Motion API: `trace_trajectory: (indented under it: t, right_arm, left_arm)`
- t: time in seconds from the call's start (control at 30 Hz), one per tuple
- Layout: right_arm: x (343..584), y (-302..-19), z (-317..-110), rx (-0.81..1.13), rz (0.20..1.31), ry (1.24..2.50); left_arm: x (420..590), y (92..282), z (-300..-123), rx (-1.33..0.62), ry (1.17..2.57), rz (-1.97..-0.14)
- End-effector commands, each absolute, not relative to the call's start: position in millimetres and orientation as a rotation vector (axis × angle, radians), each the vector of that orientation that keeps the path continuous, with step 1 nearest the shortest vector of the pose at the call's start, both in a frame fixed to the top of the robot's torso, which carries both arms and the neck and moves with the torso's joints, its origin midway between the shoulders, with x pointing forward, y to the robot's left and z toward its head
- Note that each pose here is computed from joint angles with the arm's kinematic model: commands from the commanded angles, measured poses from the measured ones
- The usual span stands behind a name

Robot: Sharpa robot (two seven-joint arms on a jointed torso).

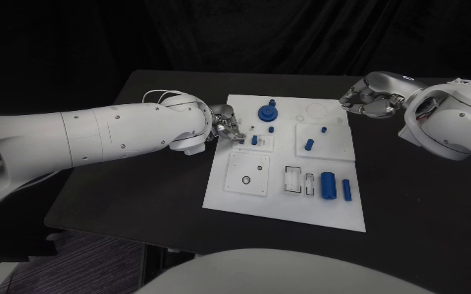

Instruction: Assemble the parts on the task board

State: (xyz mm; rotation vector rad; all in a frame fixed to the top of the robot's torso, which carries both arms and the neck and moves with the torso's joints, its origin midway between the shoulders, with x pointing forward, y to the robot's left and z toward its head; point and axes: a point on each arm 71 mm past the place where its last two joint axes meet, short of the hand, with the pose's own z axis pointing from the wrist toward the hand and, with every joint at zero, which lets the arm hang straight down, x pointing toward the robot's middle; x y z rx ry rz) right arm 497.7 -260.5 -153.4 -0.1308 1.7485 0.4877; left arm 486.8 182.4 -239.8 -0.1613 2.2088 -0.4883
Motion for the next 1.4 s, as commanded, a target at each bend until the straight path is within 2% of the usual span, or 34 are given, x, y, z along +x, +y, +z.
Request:
trace_trajectory:
  t: [0.03, 1.4]
  right_arm:
    - [497.6, -260.6, -155.0, -0.130, 0.486, 1.760]
    - [498.5, -263.1, -158.7, -0.124, 0.470, 1.780]
  left_arm:
    - [486.5, 182.4, -242.3, -0.161, 2.201, -0.488]
    - [484.4, 183.1, -246.3, -0.122, 2.242, -0.509]
